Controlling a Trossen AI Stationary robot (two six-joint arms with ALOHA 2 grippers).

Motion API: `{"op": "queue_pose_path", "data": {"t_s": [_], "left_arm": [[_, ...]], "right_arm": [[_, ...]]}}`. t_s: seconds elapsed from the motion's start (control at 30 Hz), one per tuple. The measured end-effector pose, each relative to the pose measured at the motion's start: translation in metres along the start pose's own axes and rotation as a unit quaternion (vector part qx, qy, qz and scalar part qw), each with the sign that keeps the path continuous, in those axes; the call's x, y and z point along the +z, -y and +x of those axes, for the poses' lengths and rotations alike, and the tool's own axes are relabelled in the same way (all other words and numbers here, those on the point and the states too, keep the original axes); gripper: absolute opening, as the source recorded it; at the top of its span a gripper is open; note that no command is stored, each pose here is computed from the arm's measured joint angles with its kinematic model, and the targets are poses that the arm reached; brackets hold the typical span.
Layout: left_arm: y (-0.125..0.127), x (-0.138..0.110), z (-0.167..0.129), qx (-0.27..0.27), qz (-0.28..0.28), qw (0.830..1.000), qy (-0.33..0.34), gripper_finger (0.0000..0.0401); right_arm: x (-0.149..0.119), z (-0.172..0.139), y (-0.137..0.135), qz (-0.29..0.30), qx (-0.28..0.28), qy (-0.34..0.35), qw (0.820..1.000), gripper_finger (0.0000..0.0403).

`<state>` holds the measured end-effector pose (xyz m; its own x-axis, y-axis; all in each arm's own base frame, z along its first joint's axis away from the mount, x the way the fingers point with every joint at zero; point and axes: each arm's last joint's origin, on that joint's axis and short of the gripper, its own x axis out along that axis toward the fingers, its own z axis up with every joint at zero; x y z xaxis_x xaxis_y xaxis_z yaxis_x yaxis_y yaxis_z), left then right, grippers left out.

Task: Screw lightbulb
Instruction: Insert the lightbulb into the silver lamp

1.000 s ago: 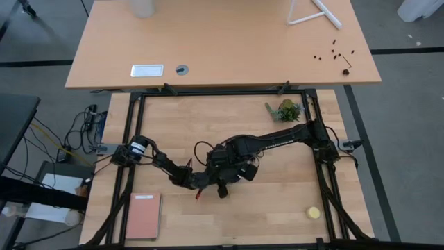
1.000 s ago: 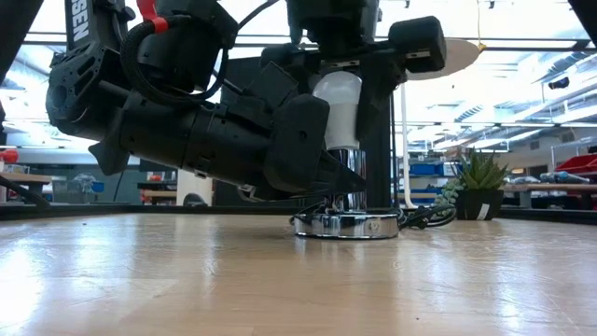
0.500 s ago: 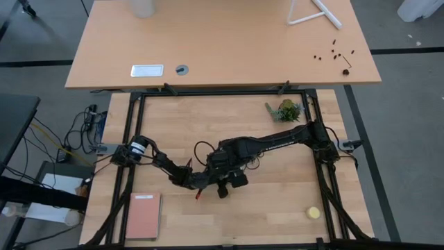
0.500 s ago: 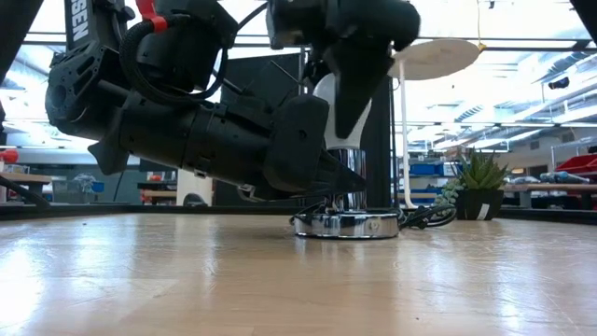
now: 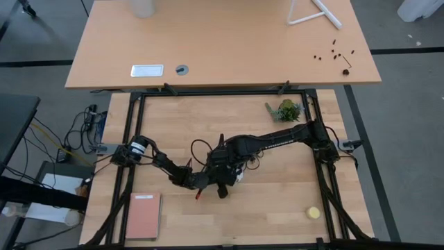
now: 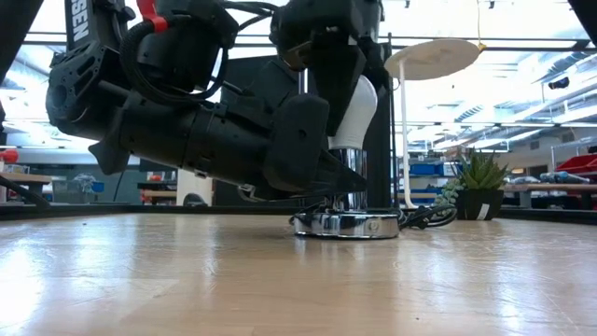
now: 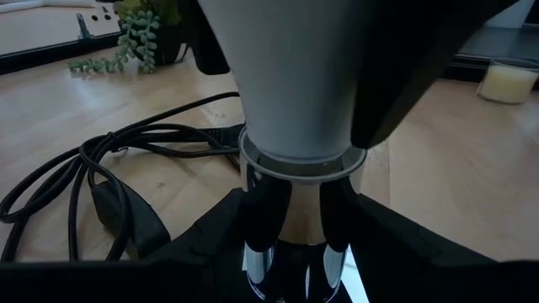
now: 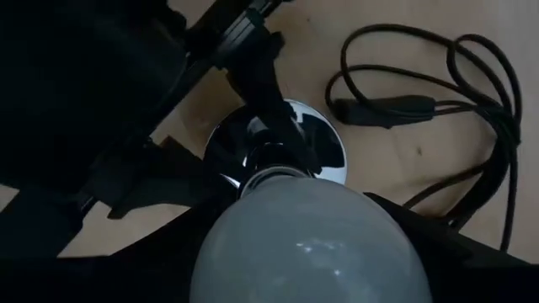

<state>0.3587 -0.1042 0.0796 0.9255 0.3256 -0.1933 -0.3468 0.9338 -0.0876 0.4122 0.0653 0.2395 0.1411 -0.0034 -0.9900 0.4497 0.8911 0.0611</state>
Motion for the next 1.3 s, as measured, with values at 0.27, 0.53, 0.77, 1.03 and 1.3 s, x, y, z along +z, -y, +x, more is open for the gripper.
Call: {"op": "queue_pose_path", "data": {"t_s": [0.27,0.53,0.77,1.03,1.3], "left_arm": [[0.0001,-0.0001,0.0000,-0.002,0.001,1.000,-0.001,0.0184],[0.0000,0.0000,0.0001,-0.003,0.001,1.000,-0.001,0.0184],[0.0001,-0.0001,0.0001,-0.003,0.001,1.000,-0.001,0.0184],[0.0001,-0.0001,0.0001,-0.003,0.001,1.000,-0.001,0.0184],[0.0002,-0.0001,0.0000,-0.004,0.001,1.000,-0.001,0.0184]], "right_arm": [[0.0012,-0.0004,-0.0026,-0.146,0.018,0.006,0.989,0.0343],[0.0012,-0.0004,-0.0024,-0.353,0.019,0.008,0.935,0.0394],[-0.0029,-0.0006,-0.0077,-0.607,0.016,0.012,0.794,0.0388],[-0.0013,-0.0006,-0.0069,-0.717,0.003,0.017,0.697,0.0378],[-0.0003,-0.0004,-0.0011,-0.751,0.004,0.003,0.660,0.0314]]}}
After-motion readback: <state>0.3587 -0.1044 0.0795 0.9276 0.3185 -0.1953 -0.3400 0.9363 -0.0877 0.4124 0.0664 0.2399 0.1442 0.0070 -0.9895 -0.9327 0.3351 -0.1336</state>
